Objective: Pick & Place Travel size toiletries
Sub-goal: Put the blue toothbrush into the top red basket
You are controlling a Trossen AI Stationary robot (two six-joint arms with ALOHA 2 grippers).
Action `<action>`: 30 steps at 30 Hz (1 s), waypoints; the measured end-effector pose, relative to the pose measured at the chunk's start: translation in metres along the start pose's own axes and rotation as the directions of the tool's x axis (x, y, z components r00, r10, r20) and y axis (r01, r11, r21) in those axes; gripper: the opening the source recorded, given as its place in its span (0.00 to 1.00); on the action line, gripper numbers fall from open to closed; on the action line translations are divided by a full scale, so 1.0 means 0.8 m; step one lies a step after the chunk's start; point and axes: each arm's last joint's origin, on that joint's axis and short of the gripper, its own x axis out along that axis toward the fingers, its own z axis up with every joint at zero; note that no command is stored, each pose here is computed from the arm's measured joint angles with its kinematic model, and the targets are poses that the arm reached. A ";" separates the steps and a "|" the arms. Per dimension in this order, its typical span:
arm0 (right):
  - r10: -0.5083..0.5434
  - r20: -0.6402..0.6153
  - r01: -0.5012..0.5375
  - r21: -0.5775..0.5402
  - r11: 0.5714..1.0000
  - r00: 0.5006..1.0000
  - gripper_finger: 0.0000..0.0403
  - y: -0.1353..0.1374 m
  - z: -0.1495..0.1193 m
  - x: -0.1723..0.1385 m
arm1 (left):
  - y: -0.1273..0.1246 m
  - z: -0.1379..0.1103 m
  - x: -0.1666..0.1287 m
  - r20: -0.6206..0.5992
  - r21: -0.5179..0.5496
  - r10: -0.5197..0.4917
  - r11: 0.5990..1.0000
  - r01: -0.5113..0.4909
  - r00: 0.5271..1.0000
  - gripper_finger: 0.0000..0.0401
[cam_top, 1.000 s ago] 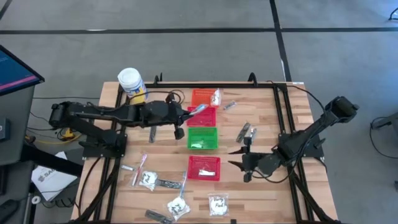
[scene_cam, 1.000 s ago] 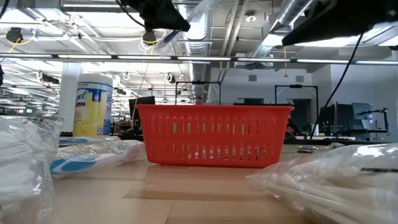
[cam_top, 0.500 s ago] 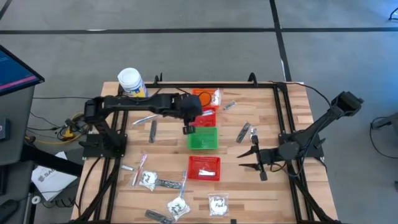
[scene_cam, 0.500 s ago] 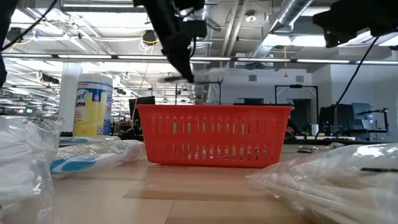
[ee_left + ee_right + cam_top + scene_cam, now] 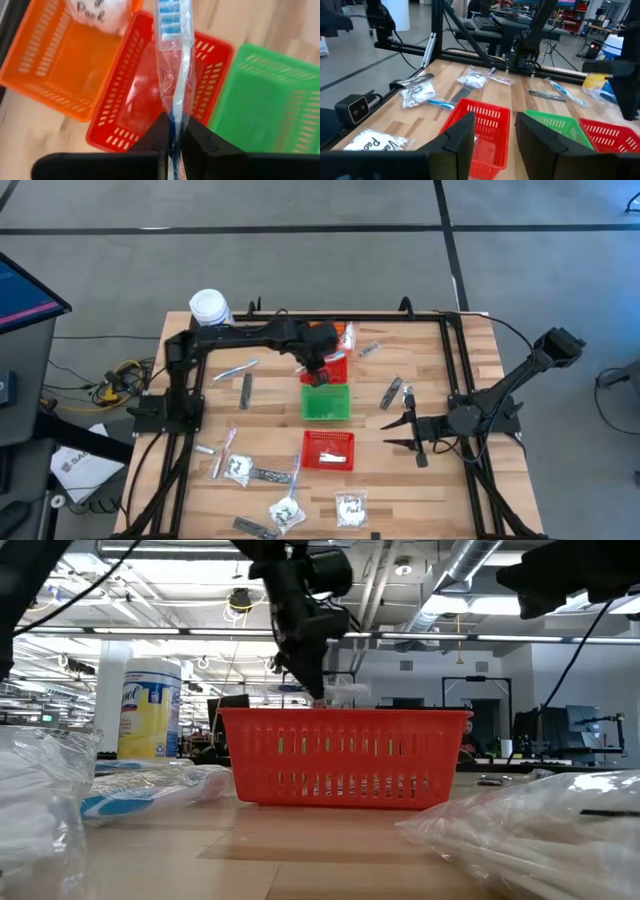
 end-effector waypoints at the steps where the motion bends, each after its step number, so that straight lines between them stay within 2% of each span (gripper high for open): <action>1: -0.003 -0.002 0.003 0.007 1.000 1.000 0.34 -0.001 0.000 0.000 | -0.002 0.001 0.005 -0.055 0.009 0.023 1.000 -0.022 0.998 0.04; 4: -0.002 -0.006 0.002 0.016 1.000 1.000 0.34 0.000 -0.001 0.000 | -0.004 0.004 0.021 -0.170 0.041 0.073 0.997 -0.067 0.983 0.04; 7: 0.000 -0.006 0.000 0.016 1.000 1.000 0.35 0.000 -0.001 0.000 | -0.002 0.007 0.034 -0.217 0.057 0.081 0.996 -0.070 0.973 0.04; 16: 0.001 -0.025 -0.001 0.016 1.000 1.000 0.33 0.000 -0.003 0.000 | 0.009 0.010 0.041 -0.205 0.069 0.089 0.995 -0.077 0.975 0.04; 30: 0.001 -0.025 -0.001 0.016 1.000 1.000 0.34 0.000 -0.003 0.000 | 0.011 0.019 0.048 -0.141 0.032 -0.008 0.999 0.013 0.990 0.05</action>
